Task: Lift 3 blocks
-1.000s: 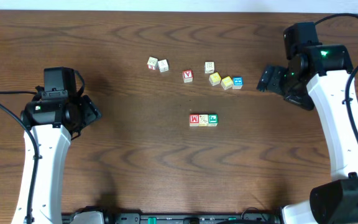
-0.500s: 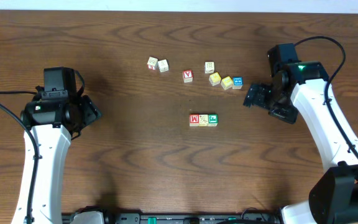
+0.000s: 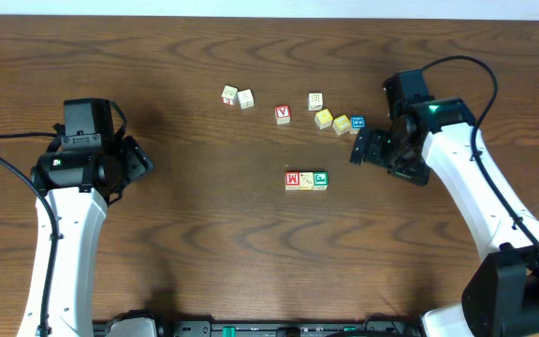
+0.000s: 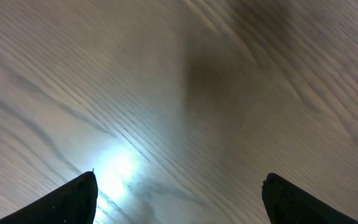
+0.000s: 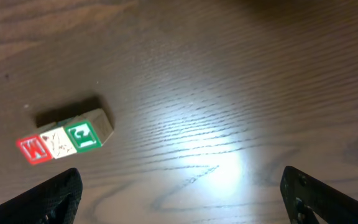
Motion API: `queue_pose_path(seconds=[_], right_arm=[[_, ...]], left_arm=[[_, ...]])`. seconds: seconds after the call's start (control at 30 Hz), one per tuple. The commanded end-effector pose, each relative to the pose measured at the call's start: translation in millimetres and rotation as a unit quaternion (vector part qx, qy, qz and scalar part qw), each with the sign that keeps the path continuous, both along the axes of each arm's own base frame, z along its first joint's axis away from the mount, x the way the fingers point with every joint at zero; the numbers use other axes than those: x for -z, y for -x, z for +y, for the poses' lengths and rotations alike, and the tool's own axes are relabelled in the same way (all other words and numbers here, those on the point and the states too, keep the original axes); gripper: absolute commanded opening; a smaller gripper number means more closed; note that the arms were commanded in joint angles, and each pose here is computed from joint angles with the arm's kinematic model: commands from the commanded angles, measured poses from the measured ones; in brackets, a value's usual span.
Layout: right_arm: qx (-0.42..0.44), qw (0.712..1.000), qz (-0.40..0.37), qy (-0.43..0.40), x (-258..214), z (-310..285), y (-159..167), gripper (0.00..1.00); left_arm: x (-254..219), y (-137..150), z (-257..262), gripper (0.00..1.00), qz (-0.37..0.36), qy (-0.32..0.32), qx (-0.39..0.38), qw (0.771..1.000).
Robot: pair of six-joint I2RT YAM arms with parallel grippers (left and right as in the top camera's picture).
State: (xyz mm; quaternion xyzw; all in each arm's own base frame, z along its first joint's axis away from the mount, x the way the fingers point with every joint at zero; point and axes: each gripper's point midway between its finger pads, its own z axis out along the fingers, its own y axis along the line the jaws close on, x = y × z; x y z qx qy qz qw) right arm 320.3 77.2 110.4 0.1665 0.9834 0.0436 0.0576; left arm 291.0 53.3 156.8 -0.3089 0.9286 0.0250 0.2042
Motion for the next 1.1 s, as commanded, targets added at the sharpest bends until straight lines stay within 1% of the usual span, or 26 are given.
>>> queue_pose_path(seconds=[0.0,0.1,0.23,0.33,0.4,0.5,0.53,0.57,0.6,0.7,0.8,0.83,0.87,0.9,0.93,1.0,1.03,1.07], right_arm=[[-0.01,1.0,-0.002,-0.002,0,4,1,0.99],[-0.011,1.0,-0.008,-0.003,0,5,-1,0.99],[-0.012,1.0,-0.019,-0.006,1,7,-6,0.99],[-0.012,1.0,-0.02,-0.006,6,7,-6,0.99],[-0.012,1.0,-0.02,-0.006,11,7,-5,0.95],[-0.012,1.0,-0.02,-0.006,23,6,-3,0.83],[-0.012,1.0,-0.02,-0.006,26,6,-3,0.83],[-0.012,1.0,-0.021,-0.007,28,6,-3,0.82],[-0.012,1.0,-0.022,-0.007,31,6,-3,0.8],[-0.012,1.0,-0.024,-0.007,34,6,-3,0.73],[-0.011,1.0,-0.025,-0.008,34,6,-4,0.58],[-0.006,1.0,-0.025,-0.009,34,6,-4,0.52],[0.0,1.0,-0.025,-0.01,34,6,-4,0.42],[0.006,1.0,-0.026,-0.011,34,7,-4,0.34],[0.011,1.0,-0.026,-0.012,34,7,-5,0.29],[0.011,0.999,-0.029,-0.012,33,7,-6,0.28],[0.011,0.999,-0.031,-0.011,33,7,-7,0.28],[0.012,0.999,-0.032,-0.008,33,5,-8,0.28]], left_arm=[[1,-2,-18,0.85,-0.004,0.053,0.017,0.998],[2,-1,-28,0.85,-0.001,0.079,0.027,0.997],[5,4,-48,0.85,0.007,0.132,0.048,0.99],[9,6,-51,0.85,0.013,0.141,0.051,0.989],[13,7,-51,0.85,0.019,0.142,0.051,0.988],[19,9,-55,0.85,0.03,0.154,0.053,0.986],[21,9,-57,0.85,0.033,0.158,0.054,0.985],[23,9,-58,0.83,0.036,0.163,0.055,0.984],[24,9,-61,0.79,0.039,0.168,0.061,0.983],[27,5,-77,0.67,0.04,0.188,0.112,0.975],[29,2,-100,0.5,0.04,0.22,0.175,0.959],[30,2,-108,0.47,0.04,0.23,0.194,0.953],[31,1,-116,0.43,0.041,0.239,0.21,0.947],[33,0,-123,0.39,0.044,0.245,0.222,0.943],[36,0,-130,0.34,0.049,0.251,0.232,0.938],[44,0,-139,0.23,0.062,0.252,0.245,0.934],[49,0,-145,0.19,0.071,0.253,0.252,0.931],[54,2,-150,0.12,0.08,0.254,0.258,0.929]])
